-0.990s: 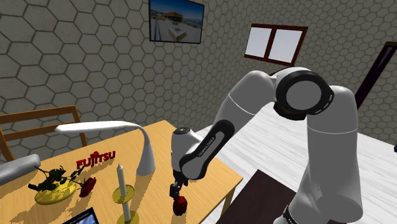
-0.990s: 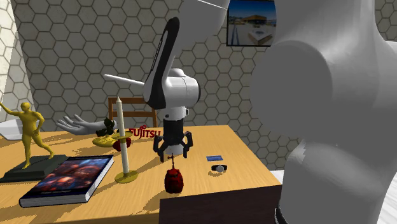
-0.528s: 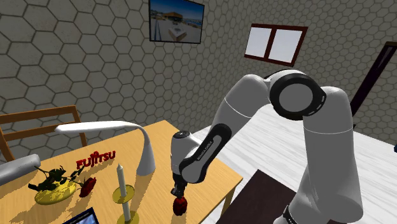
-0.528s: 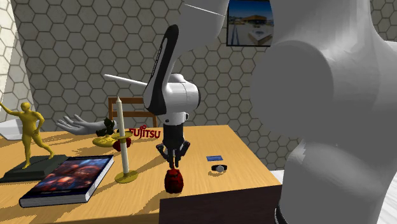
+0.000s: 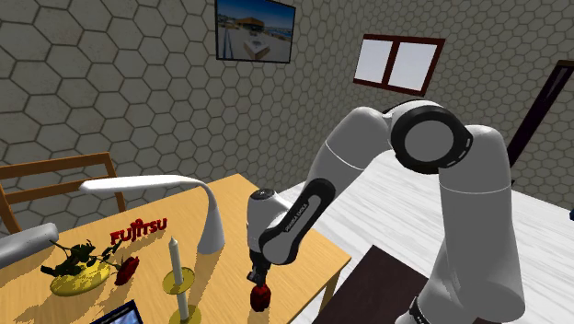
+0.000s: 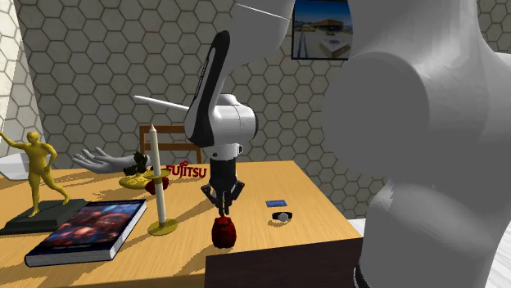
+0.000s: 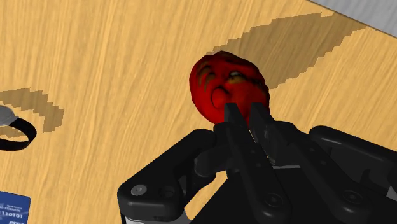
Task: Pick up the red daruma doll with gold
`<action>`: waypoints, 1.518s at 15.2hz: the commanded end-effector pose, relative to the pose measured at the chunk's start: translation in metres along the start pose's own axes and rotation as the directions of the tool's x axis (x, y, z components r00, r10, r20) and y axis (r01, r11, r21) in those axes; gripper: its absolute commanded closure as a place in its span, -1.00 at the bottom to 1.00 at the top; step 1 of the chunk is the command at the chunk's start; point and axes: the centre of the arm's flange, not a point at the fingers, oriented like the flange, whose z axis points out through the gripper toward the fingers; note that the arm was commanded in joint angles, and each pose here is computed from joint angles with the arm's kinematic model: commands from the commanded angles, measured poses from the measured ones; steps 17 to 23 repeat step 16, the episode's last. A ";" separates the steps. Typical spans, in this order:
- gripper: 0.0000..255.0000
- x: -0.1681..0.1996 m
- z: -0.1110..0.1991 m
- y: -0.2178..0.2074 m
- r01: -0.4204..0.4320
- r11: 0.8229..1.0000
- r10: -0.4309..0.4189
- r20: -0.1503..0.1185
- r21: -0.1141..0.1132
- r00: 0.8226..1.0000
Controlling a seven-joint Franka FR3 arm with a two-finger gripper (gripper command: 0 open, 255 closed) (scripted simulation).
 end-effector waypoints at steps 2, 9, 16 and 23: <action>1.00 -0.001 -0.013 0.000 0.000 1.000 0.000 0.000 0.000 1.000; 1.00 -0.004 -0.050 -0.002 0.000 1.000 0.000 0.000 0.000 1.000; 1.00 -0.007 -0.077 -0.003 0.000 1.000 0.000 0.000 0.000 1.000; 1.00 -0.007 -0.077 -0.003 0.000 1.000 0.000 0.000 0.000 1.000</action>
